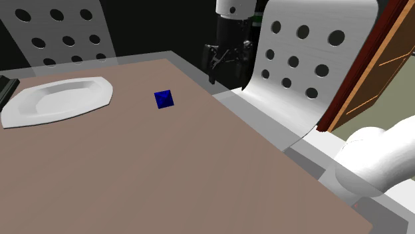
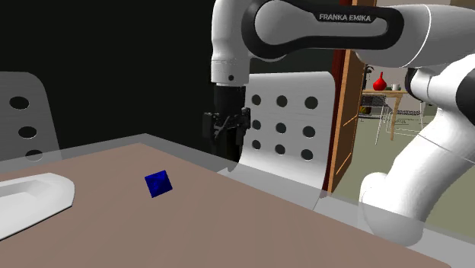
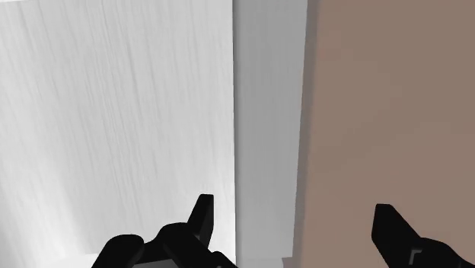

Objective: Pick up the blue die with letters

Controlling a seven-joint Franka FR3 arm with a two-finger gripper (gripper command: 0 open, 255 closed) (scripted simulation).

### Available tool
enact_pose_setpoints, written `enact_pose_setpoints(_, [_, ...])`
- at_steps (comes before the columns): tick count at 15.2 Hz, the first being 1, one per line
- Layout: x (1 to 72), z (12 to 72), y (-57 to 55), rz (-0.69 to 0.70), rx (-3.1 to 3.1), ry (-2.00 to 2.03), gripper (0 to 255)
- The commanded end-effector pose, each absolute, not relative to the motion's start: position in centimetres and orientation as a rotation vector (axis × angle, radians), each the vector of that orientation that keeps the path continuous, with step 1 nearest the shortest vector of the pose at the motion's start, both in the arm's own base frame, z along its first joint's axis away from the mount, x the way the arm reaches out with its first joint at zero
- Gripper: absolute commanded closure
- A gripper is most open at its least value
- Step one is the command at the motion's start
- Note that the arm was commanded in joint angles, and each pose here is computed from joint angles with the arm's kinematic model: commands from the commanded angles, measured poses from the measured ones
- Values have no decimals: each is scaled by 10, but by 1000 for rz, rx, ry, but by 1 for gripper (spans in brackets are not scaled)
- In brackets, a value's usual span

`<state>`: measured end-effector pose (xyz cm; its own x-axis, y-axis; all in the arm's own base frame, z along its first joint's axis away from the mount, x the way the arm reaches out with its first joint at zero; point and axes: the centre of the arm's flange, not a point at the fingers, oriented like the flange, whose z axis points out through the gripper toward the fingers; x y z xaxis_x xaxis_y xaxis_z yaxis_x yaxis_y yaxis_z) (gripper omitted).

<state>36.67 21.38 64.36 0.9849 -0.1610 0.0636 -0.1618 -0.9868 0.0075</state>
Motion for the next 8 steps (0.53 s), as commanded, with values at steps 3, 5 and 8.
enact_pose_setpoints(3, [380,648,267,74,3115,-280,0])
enact_pose_setpoints(5, [388,651,293,62,3113,-292,0])
enact_pose_setpoints(8, [400,654,331,45,3111,-310,0])
